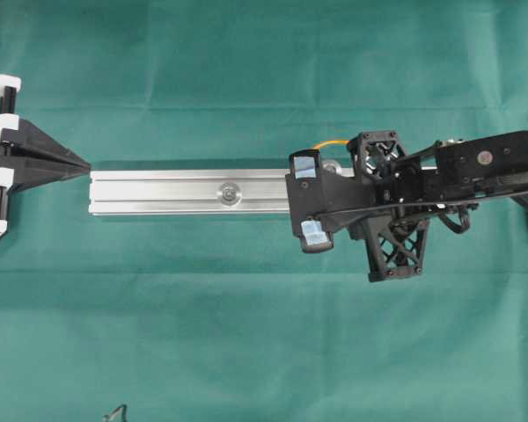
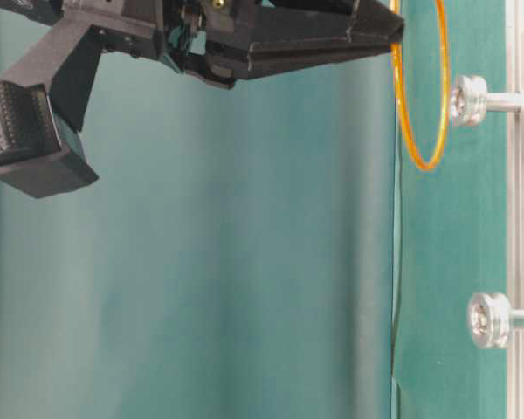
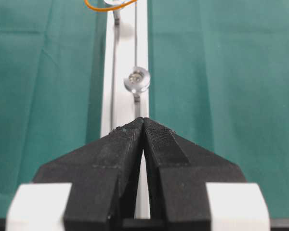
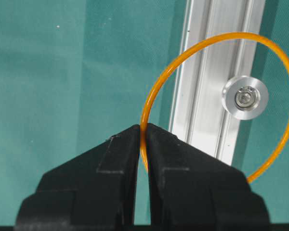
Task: Hook the rubber onto the shaft.
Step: 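Lift the band and slide it left along the rail toward the posts, then rotate the right gripper and stretch the band over the right post, then pull the band leftward past the left post to loop both posts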
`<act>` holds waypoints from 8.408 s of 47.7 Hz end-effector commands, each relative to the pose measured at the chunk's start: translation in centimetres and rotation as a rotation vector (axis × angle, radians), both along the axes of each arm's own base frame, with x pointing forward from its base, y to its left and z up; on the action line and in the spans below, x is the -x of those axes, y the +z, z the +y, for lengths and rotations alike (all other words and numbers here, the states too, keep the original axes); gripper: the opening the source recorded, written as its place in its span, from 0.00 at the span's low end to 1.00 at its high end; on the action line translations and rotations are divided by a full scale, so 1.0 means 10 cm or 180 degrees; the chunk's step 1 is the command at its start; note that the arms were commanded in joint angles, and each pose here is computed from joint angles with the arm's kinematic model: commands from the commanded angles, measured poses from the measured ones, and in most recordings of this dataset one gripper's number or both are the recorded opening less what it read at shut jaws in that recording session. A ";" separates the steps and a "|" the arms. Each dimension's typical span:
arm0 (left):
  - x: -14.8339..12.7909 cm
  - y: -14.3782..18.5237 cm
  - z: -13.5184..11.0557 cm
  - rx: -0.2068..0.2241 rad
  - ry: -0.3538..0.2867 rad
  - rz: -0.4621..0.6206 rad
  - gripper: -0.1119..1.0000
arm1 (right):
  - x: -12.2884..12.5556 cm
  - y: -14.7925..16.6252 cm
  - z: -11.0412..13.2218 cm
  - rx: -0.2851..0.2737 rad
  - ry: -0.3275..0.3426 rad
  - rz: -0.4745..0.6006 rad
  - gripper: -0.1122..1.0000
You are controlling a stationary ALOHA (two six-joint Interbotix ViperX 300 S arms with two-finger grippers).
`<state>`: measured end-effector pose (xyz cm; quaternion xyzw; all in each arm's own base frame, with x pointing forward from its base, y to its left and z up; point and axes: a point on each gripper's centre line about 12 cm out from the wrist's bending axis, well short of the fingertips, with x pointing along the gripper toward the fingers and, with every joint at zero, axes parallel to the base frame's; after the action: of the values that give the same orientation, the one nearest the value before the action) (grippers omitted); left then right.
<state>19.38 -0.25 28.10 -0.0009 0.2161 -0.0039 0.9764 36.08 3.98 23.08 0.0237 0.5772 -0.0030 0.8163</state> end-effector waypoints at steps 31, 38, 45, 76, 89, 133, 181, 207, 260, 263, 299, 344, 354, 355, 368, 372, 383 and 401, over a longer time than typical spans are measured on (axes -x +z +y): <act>-0.03 0.10 0.00 -0.0008 -0.0007 -0.0078 0.10 | -0.06 0.13 0.20 -0.0082 0.0125 -0.0206 0.17; -0.03 0.10 0.00 -0.0008 -0.0007 -0.0078 0.10 | -0.07 0.13 0.24 -0.0096 0.0152 -0.0233 0.17; -0.03 0.10 -0.01 -0.0008 -0.0012 -0.0073 0.10 | -0.06 0.13 0.27 -0.0105 0.0171 -0.0241 0.17; -0.03 0.10 0.00 -0.0003 -0.0005 -0.0078 0.10 | -0.04 0.15 0.51 -0.0195 0.0263 -0.0313 0.17; -0.02 0.11 0.00 -0.0003 -0.0005 -0.0088 0.10 | -0.04 0.14 0.53 -0.0261 0.0119 -0.0306 0.17; -0.01 0.13 -0.01 -0.0003 -0.0010 -0.0117 0.10 | -0.48 0.02 0.38 -0.1055 -0.1543 -0.0791 0.17; 0.00 0.14 -0.01 -0.0002 -0.0010 -0.0147 0.10 | -0.90 0.06 0.13 -0.1404 -0.2618 -0.0981 0.17; 0.01 0.15 0.00 0.0003 -0.0003 -0.0156 0.10 | -0.90 0.06 0.10 -0.1472 -0.2871 -0.1010 0.17; 0.00 0.14 0.00 0.0002 -0.0003 -0.0147 0.10 | -1.08 0.04 -0.18 -0.1358 -0.3034 -0.1143 0.17; 0.01 0.15 -0.01 0.0003 -0.0008 -0.0151 0.10 | -1.09 0.03 -0.20 -0.1357 -0.3046 -0.1145 0.17; 0.01 0.15 0.00 0.0003 -0.0003 -0.0151 0.10 | -1.35 -0.11 -0.27 -0.1403 -0.3102 -0.1182 0.17; 0.00 0.14 0.00 0.0007 -0.0001 -0.0146 0.10 | -1.45 -0.41 -0.38 -0.1511 -0.3345 -0.1076 0.17; 0.01 0.14 0.00 0.0002 -0.0003 -0.0142 0.10 | -1.50 -0.41 -0.39 -0.1565 -0.3373 -0.1113 0.17; 0.00 0.14 -0.01 0.0003 -0.0008 -0.0147 0.10 | -1.50 -0.41 -0.39 -0.1571 -0.3370 -0.1120 0.17; 0.01 0.15 0.00 0.0003 -0.0003 -0.0151 0.10 | -1.57 -0.43 -0.38 -0.1572 -0.3377 -0.1122 0.17; 0.01 0.15 0.00 0.0003 -0.0003 -0.0151 0.10 | -1.58 -0.43 -0.39 -0.1571 -0.3379 -0.1123 0.17; 0.01 0.15 0.00 0.0003 -0.0003 -0.0151 0.10 | -1.58 -0.49 -0.37 -0.1549 -0.3438 -0.1019 0.17; 0.01 0.14 -0.01 0.0002 -0.0008 -0.0142 0.10 | -1.59 -0.64 -0.27 -0.1654 -0.3522 -0.0840 0.17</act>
<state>19.06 -0.26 28.47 -0.0025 0.2071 -0.0039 0.9783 51.57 0.58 15.76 0.5112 0.3613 -0.2943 0.7222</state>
